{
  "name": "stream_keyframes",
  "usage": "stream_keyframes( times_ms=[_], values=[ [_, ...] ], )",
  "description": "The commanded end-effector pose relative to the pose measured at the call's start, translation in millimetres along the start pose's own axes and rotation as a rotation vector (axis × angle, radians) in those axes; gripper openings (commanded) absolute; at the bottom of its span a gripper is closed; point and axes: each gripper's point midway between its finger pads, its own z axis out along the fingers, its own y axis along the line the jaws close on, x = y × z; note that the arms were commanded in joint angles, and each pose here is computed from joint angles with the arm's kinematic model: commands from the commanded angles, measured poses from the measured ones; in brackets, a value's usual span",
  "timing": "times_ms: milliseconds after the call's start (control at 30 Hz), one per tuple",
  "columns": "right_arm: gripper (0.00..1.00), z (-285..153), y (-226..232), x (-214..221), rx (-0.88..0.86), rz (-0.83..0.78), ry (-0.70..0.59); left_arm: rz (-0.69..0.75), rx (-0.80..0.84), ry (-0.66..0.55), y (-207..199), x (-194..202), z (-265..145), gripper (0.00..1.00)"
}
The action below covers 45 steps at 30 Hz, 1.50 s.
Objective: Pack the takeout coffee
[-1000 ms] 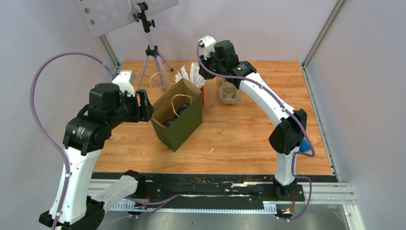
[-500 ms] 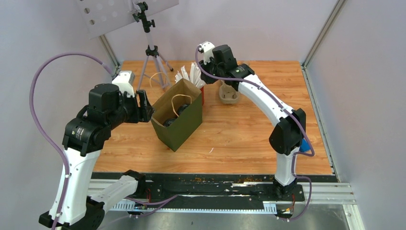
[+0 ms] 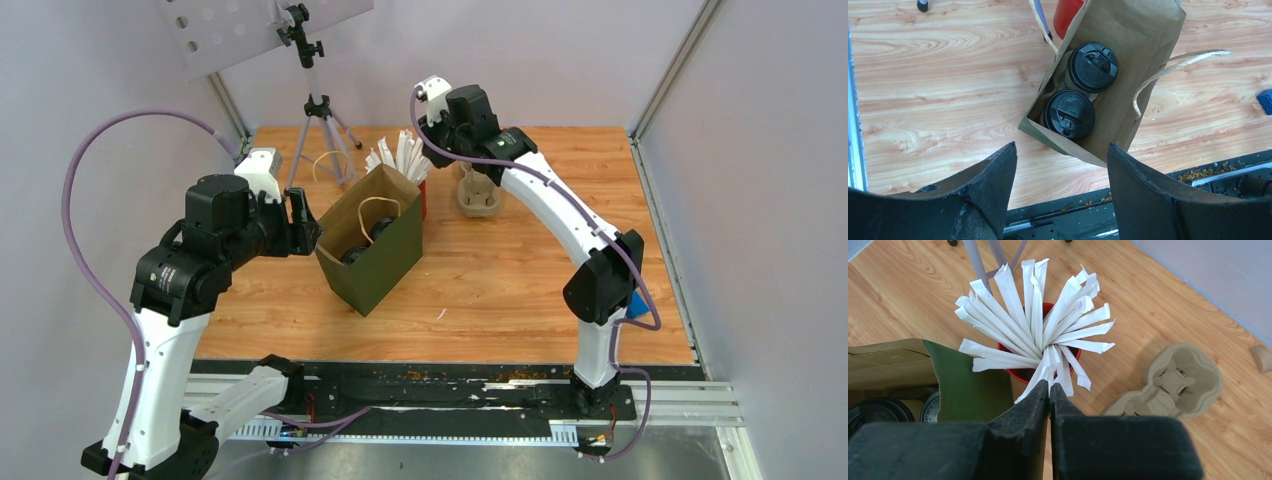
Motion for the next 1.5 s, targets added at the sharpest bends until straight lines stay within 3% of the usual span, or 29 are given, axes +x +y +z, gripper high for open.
stream_keyframes(
  times_ms=[0,133,333,500,800,967,1467],
  values=[
    [0.06,-35,0,-43,0.024,-0.019,-0.11,0.025,0.005,-0.026,0,-7,2,0.74],
    [0.0,-42,2,-49,0.014,-0.025,-0.122,0.027,0.007,-0.03,-1,-8,3,0.74],
    [0.0,-77,3,-74,0.027,-0.03,-0.153,0.031,-0.016,-0.034,3,-10,3,0.73],
    [0.0,-130,-4,-89,0.092,-0.012,-0.206,0.035,-0.041,-0.045,8,-11,2,0.74],
    [0.0,-241,-8,-118,0.182,0.062,-0.426,0.038,-0.021,-0.056,5,-12,6,0.74],
    [0.0,-286,4,-130,0.138,0.062,-0.534,0.027,-0.016,-0.069,3,-16,5,0.74],
    [0.0,-264,78,-108,-0.297,0.262,-0.478,-0.01,-0.008,-0.118,1,-24,-1,0.74]
  ],
)
